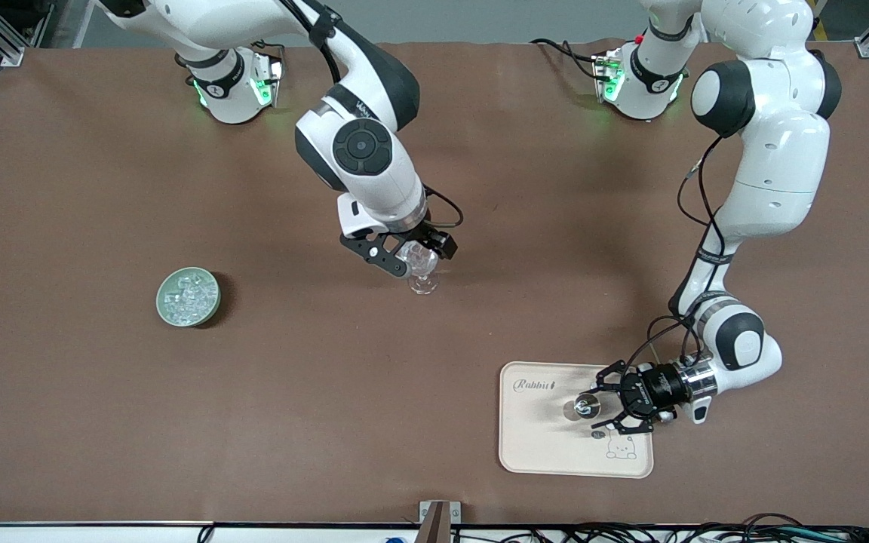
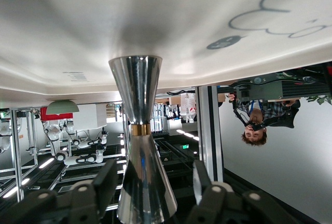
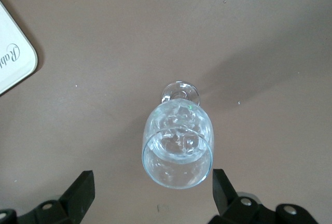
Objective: Pour wine and add ice with both arms
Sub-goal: 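Set the jigger on the tray while the right gripper withdraws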
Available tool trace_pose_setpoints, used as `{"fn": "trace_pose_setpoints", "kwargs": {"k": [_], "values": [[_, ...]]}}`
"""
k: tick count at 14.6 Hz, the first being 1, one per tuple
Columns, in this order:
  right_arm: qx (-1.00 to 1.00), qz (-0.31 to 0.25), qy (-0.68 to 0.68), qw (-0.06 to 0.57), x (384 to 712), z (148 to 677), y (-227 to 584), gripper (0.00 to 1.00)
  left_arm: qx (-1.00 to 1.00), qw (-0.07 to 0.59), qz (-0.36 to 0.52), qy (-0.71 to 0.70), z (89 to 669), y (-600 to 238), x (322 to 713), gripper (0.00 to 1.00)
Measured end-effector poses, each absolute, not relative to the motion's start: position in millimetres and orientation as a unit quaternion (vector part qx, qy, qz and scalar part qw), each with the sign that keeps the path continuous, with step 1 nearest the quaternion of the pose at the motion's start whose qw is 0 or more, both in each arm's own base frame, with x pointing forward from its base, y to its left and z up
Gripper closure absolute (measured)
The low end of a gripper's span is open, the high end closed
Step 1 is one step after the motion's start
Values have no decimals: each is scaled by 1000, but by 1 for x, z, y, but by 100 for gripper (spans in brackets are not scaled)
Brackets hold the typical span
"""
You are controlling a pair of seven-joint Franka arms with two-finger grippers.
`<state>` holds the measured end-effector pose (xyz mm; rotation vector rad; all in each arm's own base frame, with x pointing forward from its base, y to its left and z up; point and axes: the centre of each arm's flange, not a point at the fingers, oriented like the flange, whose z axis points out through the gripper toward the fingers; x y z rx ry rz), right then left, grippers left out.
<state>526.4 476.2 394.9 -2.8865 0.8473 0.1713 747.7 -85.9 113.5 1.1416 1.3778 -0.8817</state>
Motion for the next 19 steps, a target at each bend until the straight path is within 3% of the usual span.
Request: {"fn": "trace_pose_setpoints", "kwargs": {"k": [3, 9, 15, 19], "values": [[-956, 49, 281, 67, 531, 401, 474, 0, 494, 535, -373, 575, 113, -74, 746, 1], [-964, -59, 259, 8, 564, 482, 403, 0, 589, 483, -349, 546, 150, -49, 748, 0], [-970, -99, 221, -29, 604, 590, 227, 0, 718, 398, -293, 490, 234, -36, 750, 0], [-973, -121, 188, -53, 617, 629, 115, 0, 811, 312, -275, 411, 290, -17, 733, 0]]}}
